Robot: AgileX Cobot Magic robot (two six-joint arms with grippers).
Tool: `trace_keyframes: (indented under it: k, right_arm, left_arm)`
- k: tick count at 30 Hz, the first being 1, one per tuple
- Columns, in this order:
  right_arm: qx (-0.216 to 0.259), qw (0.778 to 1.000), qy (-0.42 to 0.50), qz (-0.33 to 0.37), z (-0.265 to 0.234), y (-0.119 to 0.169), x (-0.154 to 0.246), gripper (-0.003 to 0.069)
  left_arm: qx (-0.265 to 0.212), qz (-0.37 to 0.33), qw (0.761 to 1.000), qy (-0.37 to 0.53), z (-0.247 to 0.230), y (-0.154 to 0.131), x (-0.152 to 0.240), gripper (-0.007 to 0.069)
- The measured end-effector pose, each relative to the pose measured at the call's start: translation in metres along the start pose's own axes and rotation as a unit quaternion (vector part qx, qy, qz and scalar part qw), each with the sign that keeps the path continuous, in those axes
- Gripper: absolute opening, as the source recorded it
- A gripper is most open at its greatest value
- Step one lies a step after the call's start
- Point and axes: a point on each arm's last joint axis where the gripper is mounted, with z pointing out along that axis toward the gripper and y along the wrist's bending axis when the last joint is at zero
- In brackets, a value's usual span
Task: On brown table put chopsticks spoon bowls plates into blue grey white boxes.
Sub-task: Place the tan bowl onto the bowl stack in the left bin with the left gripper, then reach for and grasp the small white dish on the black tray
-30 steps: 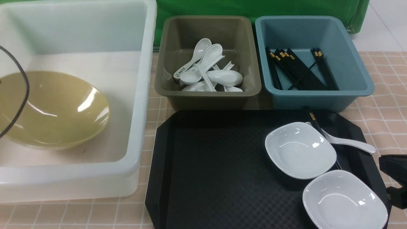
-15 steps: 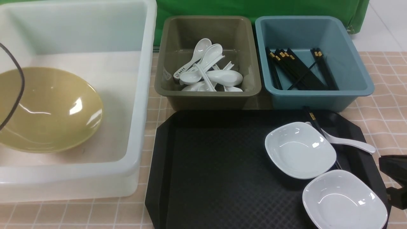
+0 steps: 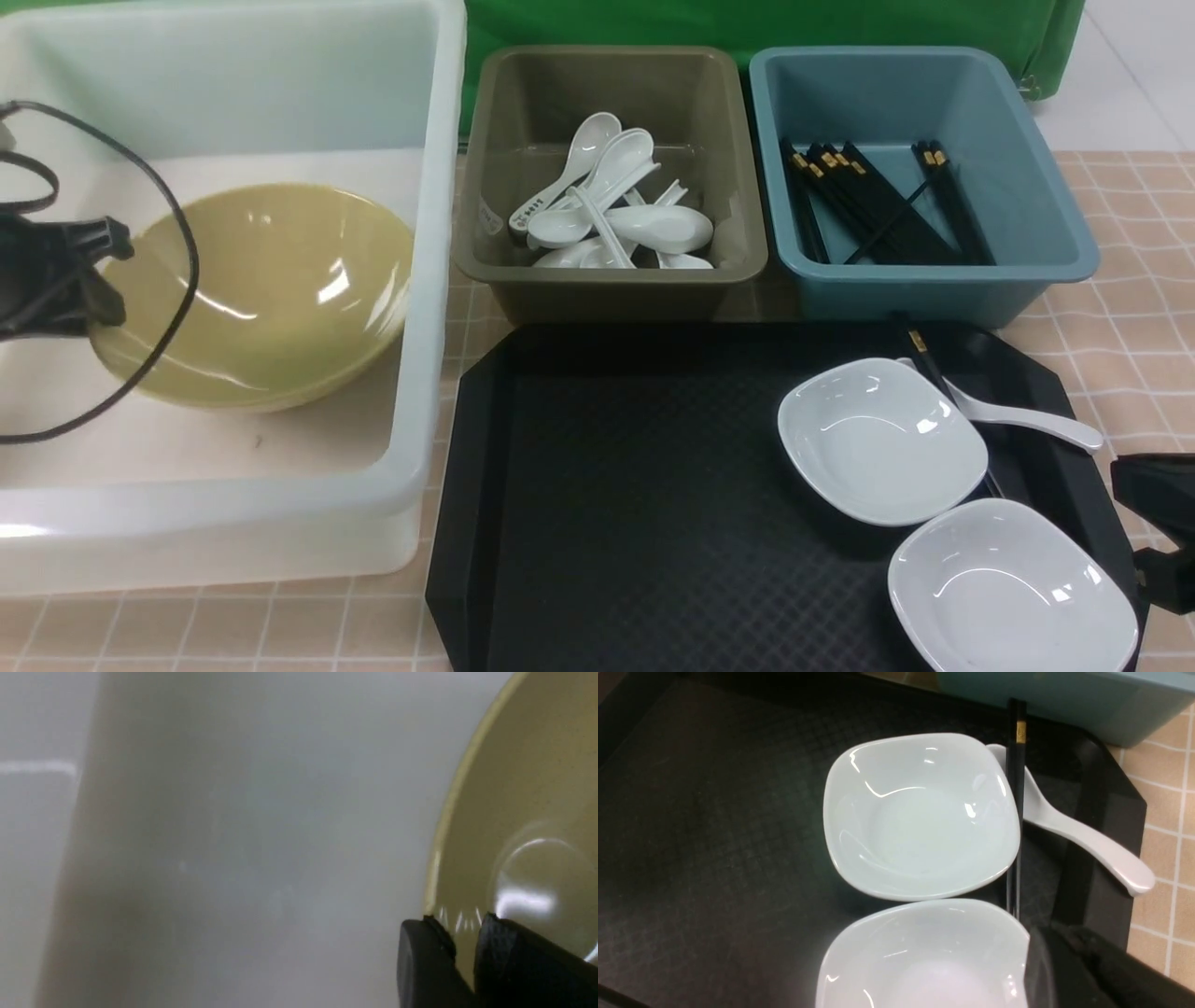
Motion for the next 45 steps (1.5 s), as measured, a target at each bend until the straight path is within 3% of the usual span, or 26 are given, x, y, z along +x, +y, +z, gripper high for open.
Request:
trace_keyframes:
  k: [3, 6, 11, 14, 18, 23, 28, 33, 39, 45]
  right_arm:
    - [0.000, 1.000, 0.000, 0.000, 0.000, 0.000, 0.000, 0.0050]
    - [0.000, 1.000, 0.000, 0.000, 0.000, 0.000, 0.000, 0.0050]
    - [0.000, 1.000, 0.000, 0.000, 0.000, 0.000, 0.000, 0.0050]
    - [0.001, 1.000, -0.003, 0.000, 0.000, 0.000, 0.000, 0.0050]
    - [0.001, 1.000, -0.004, 0.002, 0.000, 0.000, -0.001, 0.0050]
    - [0.001, 1.000, -0.004, 0.007, 0.000, 0.000, -0.001, 0.0050]
    - [0.001, 1.000, -0.004, 0.010, 0.000, 0.000, -0.001, 0.0050]
    - [0.001, 1.000, -0.004, 0.012, 0.000, 0.000, -0.001, 0.0050]
    - [-0.001, 1.000, -0.003, 0.017, 0.000, 0.000, -0.001, 0.0050]
    - [-0.017, 0.998, 0.062, 0.002, 0.007, 0.002, 0.009, 0.0095]
  left_arm:
    - [-0.022, -0.006, 1.000, -0.003, -0.004, 0.003, 0.000, 0.0117]
    - [-0.034, -0.016, 0.999, -0.018, -0.015, 0.003, -0.002, 0.0201]
    - [0.025, -0.003, 0.999, -0.028, -0.017, -0.023, -0.003, 0.0337]
    - [0.067, 0.041, 0.997, -0.022, -0.003, -0.050, -0.001, 0.0351]
    - [0.070, 0.059, 0.996, -0.017, 0.026, -0.062, 0.001, 0.0337]
    - [0.005, 0.045, 0.998, 0.050, 0.054, -0.047, 0.013, 0.0330]
    - [-0.119, 0.052, 0.985, 0.111, 0.039, -0.022, 0.021, 0.0330]
    - [-0.191, 0.044, 0.975, 0.102, 0.014, -0.008, 0.018, 0.0330]
    - [-0.202, 0.020, 0.978, 0.055, -0.014, -0.008, 0.012, 0.0330]
    - [-0.124, 0.049, 0.988, -0.073, -0.079, -0.048, 0.006, 0.0330]
